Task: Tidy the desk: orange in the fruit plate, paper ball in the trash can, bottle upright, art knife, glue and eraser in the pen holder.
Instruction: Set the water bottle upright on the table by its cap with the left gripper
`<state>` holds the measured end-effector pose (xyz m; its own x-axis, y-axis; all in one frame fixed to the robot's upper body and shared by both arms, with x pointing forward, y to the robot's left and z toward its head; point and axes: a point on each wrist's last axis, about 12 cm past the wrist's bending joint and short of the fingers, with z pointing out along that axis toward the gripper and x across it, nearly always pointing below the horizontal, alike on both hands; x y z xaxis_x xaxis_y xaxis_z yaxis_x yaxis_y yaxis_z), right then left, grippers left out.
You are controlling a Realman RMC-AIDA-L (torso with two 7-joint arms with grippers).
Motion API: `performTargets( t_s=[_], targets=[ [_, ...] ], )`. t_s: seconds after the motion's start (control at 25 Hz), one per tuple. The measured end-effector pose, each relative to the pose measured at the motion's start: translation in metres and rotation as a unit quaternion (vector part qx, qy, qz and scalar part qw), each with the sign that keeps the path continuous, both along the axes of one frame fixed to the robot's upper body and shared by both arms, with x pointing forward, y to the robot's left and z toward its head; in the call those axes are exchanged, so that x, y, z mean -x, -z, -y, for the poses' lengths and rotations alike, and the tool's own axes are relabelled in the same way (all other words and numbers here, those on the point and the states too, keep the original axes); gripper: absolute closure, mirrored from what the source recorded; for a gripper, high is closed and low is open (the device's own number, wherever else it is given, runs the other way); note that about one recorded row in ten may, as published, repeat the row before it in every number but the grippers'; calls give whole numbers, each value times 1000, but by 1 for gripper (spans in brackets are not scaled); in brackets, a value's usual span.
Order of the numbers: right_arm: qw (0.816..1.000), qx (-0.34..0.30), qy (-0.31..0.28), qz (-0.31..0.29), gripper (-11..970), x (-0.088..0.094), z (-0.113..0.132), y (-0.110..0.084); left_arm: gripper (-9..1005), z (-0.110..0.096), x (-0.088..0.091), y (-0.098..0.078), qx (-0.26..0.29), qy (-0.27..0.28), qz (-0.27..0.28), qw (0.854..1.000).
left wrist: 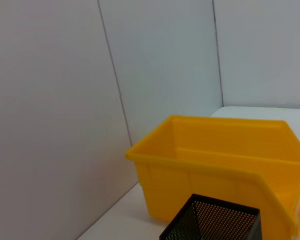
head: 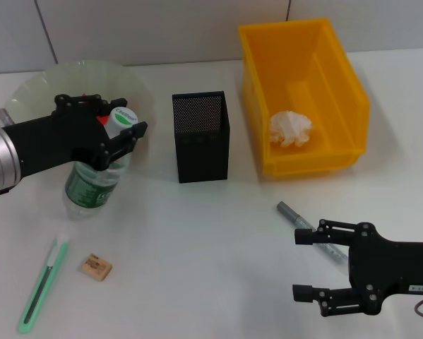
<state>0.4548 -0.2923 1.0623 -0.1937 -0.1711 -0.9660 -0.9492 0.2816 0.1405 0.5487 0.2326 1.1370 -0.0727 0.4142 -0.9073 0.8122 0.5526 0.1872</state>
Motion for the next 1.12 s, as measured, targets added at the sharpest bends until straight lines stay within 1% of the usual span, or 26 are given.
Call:
performTargets(
  t_s=[0.16, 0.32, 0.52, 0.84, 1.12],
  targets=[
    [1000, 0, -1, 2, 140, -2, -1, -1, 562, -4, 2, 0, 8, -8, -2, 1000],
    [1000, 0, -2, 3, 140, -3, -1, -1, 562, -14, 6, -1, 33, -25, -4, 999],
    [1000, 1, -3, 4, 140, -4, -2, -2, 562, -19, 9, 1, 40, -35, -8, 999],
    [1000, 3, -2, 6, 140, -8, -3, -3, 562, -24, 15, 3, 52, -42, -12, 998],
    [1000, 4, -2, 7, 140, -9, -4, -3, 561, -31, 16, -3, 65, -41, -13, 997]
  ],
)
